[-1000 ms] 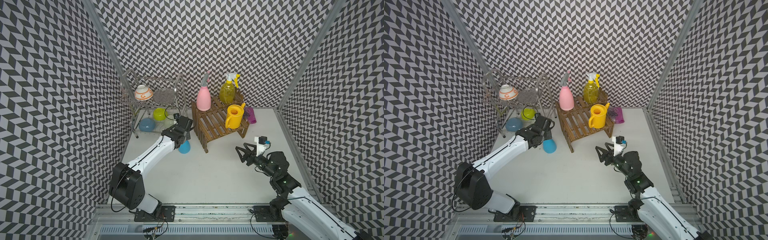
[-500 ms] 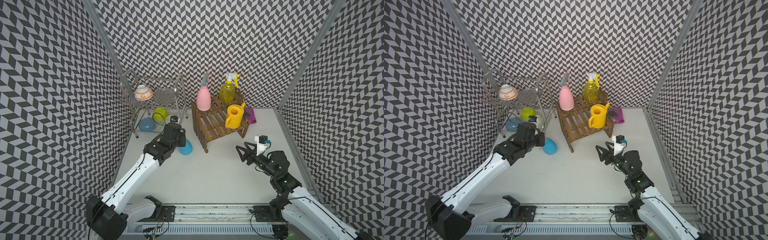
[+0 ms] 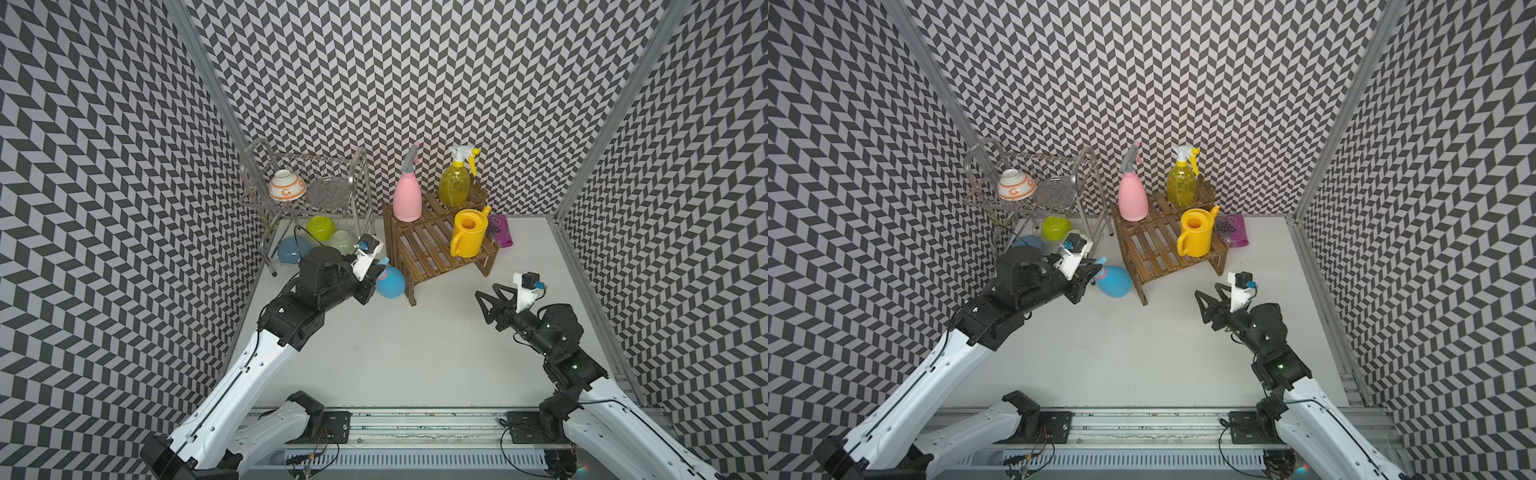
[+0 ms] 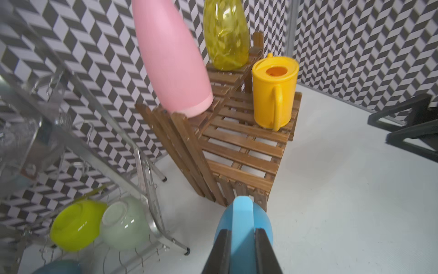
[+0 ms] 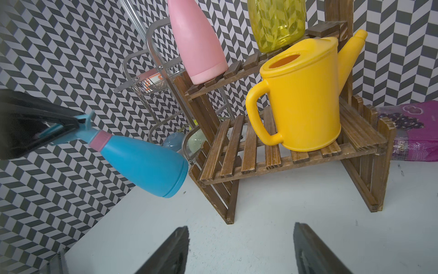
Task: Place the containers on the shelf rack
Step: 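Place the container on the shelf.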
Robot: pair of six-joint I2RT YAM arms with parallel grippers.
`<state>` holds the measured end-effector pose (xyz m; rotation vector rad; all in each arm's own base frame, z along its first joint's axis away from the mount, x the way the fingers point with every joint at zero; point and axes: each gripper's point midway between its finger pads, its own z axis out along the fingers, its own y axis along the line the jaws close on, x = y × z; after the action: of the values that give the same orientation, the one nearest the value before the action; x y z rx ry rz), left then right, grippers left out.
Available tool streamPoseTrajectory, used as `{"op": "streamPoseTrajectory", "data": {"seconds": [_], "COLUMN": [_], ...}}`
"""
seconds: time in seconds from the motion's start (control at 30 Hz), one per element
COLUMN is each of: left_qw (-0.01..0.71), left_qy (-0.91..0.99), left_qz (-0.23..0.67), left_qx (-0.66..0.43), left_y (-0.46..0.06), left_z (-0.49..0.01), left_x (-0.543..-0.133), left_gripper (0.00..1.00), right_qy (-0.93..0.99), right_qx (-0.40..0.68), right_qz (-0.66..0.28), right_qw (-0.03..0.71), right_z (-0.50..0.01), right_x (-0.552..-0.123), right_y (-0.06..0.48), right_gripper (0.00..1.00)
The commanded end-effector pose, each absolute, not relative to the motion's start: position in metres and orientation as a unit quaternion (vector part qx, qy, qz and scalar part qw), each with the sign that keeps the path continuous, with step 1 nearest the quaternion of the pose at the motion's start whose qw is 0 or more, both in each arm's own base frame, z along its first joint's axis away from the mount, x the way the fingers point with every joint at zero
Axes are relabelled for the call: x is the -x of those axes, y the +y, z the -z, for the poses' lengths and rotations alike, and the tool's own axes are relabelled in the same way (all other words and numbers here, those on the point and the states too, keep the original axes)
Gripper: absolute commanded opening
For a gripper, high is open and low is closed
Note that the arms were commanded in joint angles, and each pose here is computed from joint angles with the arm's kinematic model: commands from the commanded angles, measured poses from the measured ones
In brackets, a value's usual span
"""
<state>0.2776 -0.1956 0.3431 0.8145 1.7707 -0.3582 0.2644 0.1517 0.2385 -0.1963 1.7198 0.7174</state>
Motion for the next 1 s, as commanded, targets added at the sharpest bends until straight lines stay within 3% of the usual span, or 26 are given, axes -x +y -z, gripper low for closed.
{"op": "streamPoseTrajectory", "data": {"seconds": [0.0,0.43,0.97], "left_qw": [0.563,0.512,0.476], "left_qy": [0.711,0.744,0.789], "left_qz": [0.162,0.104,0.103], "left_qx": [-0.389,-0.415,-0.376], "left_y": [-0.221,-0.286,-0.308], "left_z": [-0.371,-0.375,-0.352], "left_x": [-0.275,-0.334,-0.371], "left_gripper": [0.0,0.0,0.06], "right_qy": [0.721,0.718,0.717], "right_qx": [0.076,0.071,0.08], "right_qz": [-0.3,-0.286,-0.277], "right_qw": [0.62,0.631,0.634], "right_z": [-0.257,-0.26,-0.263], "right_x": [-0.267,-0.266,-0.266], "right_y": [0.145,0.139,0.139], "right_gripper": [0.72,0.72,0.72]}}
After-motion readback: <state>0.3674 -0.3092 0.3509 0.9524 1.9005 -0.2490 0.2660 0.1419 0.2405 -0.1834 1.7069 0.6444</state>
